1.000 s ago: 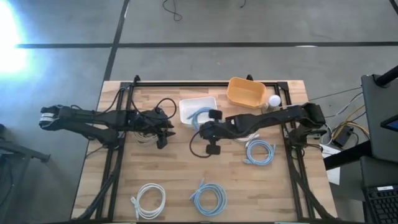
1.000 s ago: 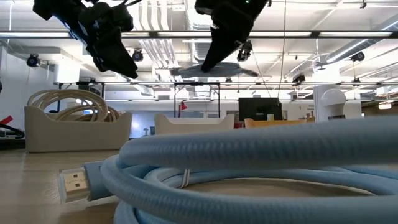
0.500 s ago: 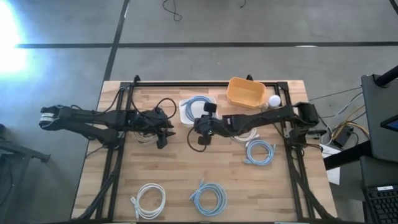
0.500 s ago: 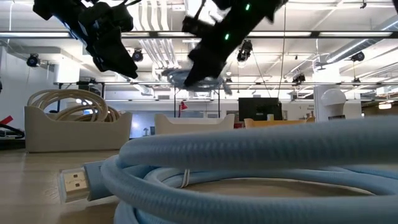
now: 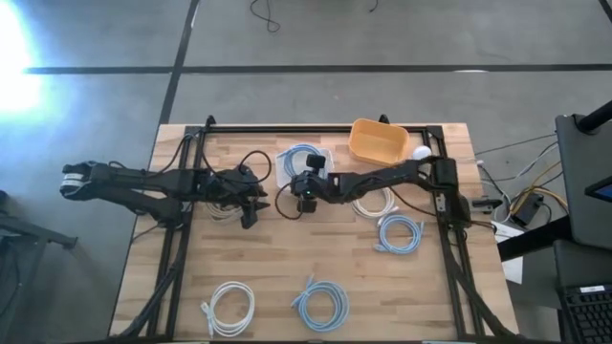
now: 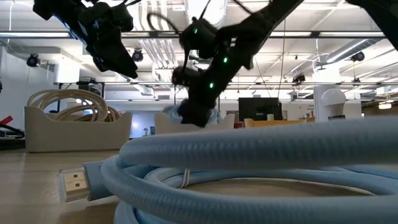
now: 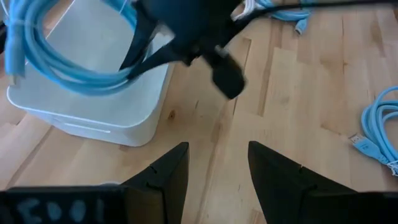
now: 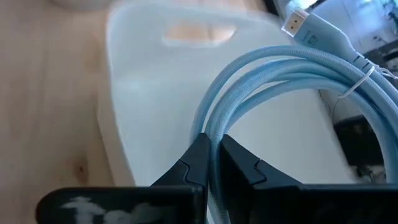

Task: Sort HDMI cables
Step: Put the top left blue HDMI cable into the white bin, then put the bottom blue HDMI cable into the white bin

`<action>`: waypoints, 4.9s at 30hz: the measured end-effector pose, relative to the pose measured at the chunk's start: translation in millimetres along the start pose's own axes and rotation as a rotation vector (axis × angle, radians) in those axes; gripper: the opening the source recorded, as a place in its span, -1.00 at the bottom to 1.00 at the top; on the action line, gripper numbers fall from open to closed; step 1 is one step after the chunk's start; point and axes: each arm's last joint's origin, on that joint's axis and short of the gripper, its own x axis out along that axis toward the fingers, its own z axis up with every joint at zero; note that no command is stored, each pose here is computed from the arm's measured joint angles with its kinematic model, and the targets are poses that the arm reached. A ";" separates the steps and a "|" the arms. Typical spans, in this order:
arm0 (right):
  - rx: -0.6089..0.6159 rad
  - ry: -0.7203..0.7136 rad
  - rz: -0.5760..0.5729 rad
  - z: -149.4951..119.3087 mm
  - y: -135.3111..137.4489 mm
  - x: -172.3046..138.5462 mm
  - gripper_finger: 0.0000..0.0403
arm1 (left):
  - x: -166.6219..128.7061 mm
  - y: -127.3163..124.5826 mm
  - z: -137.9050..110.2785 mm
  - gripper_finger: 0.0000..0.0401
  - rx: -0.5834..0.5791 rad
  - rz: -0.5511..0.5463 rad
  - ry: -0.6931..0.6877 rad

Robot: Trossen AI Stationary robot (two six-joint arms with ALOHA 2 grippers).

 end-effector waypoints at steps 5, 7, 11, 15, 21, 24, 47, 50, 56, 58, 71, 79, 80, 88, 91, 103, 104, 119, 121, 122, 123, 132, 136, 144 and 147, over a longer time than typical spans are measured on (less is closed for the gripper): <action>-0.011 0.030 -0.004 -5.5 6.3 18.1 -0.89 | 0.0 0.0 0.0 -0.15 0.000 0.000 0.000; -0.011 0.034 -0.007 -6.5 8.1 23.5 -0.89 | 0.0 0.0 0.0 -0.15 0.000 0.000 0.000; 0.002 0.041 -0.008 -7.0 7.0 25.2 -0.84 | 0.0 0.0 0.0 -0.15 0.000 0.000 0.000; 0.019 0.038 -0.007 -4.6 1.7 20.0 -0.76 | 0.0 0.2 0.1 -0.15 0.000 0.005 -0.002; 0.038 0.004 -0.010 5.4 -9.2 4.3 -0.60 | 0.0 0.1 0.0 -0.15 0.000 0.005 -0.001; 0.037 -0.003 -0.006 10.7 -13.6 -7.8 -0.53 | 0.0 0.1 0.1 -0.15 0.000 0.004 -0.002; 0.088 0.074 0.273 16.0 1.7 -70.1 -0.11 | -0.1 -0.3 -0.1 -0.15 0.000 0.002 -0.001; 0.098 0.101 0.458 15.2 17.2 -84.8 -0.08 | -0.1 -0.3 -0.1 -0.15 0.000 0.002 -0.001; 0.053 0.121 0.702 14.6 55.4 -112.8 -0.09 | 0.0 -0.3 -0.1 -0.15 0.000 0.002 0.000; 0.039 0.123 0.720 14.2 64.1 -120.0 -0.09 | 0.0 -0.3 -0.1 -0.15 -0.001 0.002 -0.001; 0.046 0.181 0.937 9.2 99.3 -142.1 -0.08 | -0.1 -0.4 -0.2 -0.15 -0.023 0.001 0.000; 0.044 0.239 0.992 -2.4 137.8 -140.1 -0.08 | -0.1 -0.9 -0.3 -0.15 -0.031 -0.006 0.002; 0.043 0.250 0.992 -4.5 141.5 -138.6 -0.08 | -0.1 -0.9 -0.4 -0.15 -0.031 -0.007 0.003; 0.086 0.333 0.990 -17.8 164.7 -124.7 -0.08 | -0.2 -0.9 -0.9 -0.15 -0.015 -0.010 0.010; 0.096 0.358 1.004 -20.9 171.0 -123.1 -0.09 | -0.2 -0.8 -1.1 -0.15 0.006 -0.010 0.011; 0.079 0.333 0.948 -21.3 176.2 -126.1 -0.70 | -0.2 -0.5 -0.9 -0.15 0.091 0.001 0.007; 0.080 0.331 0.952 -20.3 175.0 -126.3 -0.78 | -0.2 -0.3 -0.7 -0.15 0.093 0.008 0.004; -0.097 0.318 0.722 8.0 112.6 -137.5 -0.92 | -0.2 0.9 0.3 -0.15 0.106 0.057 -0.013; -0.107 0.287 0.637 13.1 98.4 -136.4 -0.92 | -0.2 0.9 0.4 -0.15 0.105 0.057 -0.014; -0.110 0.270 0.598 15.5 90.5 -135.5 -0.92 | -0.2 0.9 0.2 -0.15 0.103 0.057 -0.013; -0.109 0.254 0.564 18.0 82.8 -134.4 -0.92 | -0.2 0.9 0.3 -0.15 0.099 0.056 -0.013; -0.112 0.126 0.327 36.5 13.0 -134.7 -0.92 | 3.8 2.7 -8.2 -0.15 0.074 0.061 0.012; -0.110 0.094 0.195 40.8 -17.4 -126.8 -0.92 | 8.5 4.5 -17.5 -0.15 0.034 0.066 0.029; -0.052 0.015 0.046 45.8 -70.3 -88.6 -0.92 | 10.4 4.7 -19.2 -0.15 0.001 0.062 0.014; -0.039 0.005 0.011 44.4 -85.4 -79.7 -0.92 | 10.4 3.8 -15.8 -0.15 -0.002 0.051 -0.019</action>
